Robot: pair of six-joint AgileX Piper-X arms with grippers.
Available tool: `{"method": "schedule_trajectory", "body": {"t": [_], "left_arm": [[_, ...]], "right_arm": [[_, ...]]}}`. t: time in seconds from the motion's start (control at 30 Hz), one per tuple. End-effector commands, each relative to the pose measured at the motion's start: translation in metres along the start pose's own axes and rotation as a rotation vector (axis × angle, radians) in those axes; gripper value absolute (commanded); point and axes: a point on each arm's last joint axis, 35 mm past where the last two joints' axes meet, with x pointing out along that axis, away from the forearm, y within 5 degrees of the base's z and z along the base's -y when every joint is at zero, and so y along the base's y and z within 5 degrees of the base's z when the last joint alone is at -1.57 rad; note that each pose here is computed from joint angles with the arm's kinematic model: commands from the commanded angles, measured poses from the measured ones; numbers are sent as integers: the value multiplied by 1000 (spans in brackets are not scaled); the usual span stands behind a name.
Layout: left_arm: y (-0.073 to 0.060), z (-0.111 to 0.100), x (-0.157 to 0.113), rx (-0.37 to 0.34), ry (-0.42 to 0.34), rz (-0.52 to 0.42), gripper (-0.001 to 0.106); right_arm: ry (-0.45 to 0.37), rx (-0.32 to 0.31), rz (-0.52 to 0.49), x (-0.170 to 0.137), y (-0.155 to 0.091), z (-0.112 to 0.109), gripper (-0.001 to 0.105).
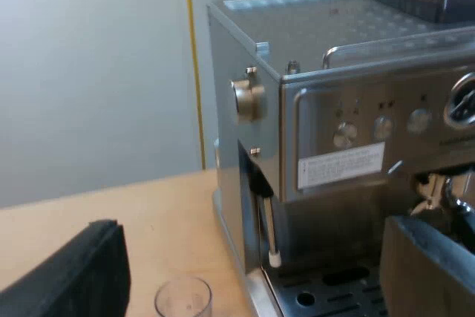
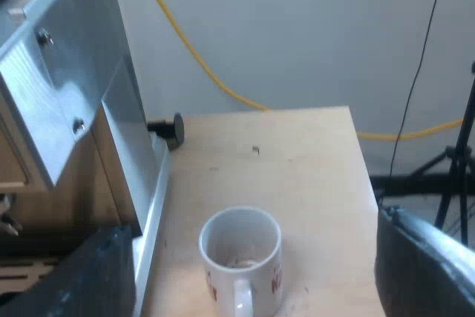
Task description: Pour the beans into the coffee machine
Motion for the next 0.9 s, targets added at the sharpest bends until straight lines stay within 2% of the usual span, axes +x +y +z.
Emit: {"method": "schedule_trajectory", "body": {"t": [0.03,0.2,0.4,0.5,0.63,0.73,0.9], "left_arm": [[-3,1,-12,6,-34,5,72],[-8,-7,-35,14,-70,0,72],[-7,-14,-40,-9,24,36,72],[-6,-14,-43,-11,29,86,72],[-6,-14,-44,-12,30,101,72],[-5,-15,-44,-15,45,111,72],[-5,-21,-44,-26,99,119,72]], "right_arm": [[-48,-19,-21,-12,-1,3,69],[-114,-23,-28,-31,2,2,69],[-134,-25,-35,-51,6,-7,69],[-135,-25,-35,-61,8,-13,69],[-129,-24,-33,-74,13,-24,69],[-96,-22,-22,-81,16,-32,69],[6,-15,10,-83,19,-43,69]]}}
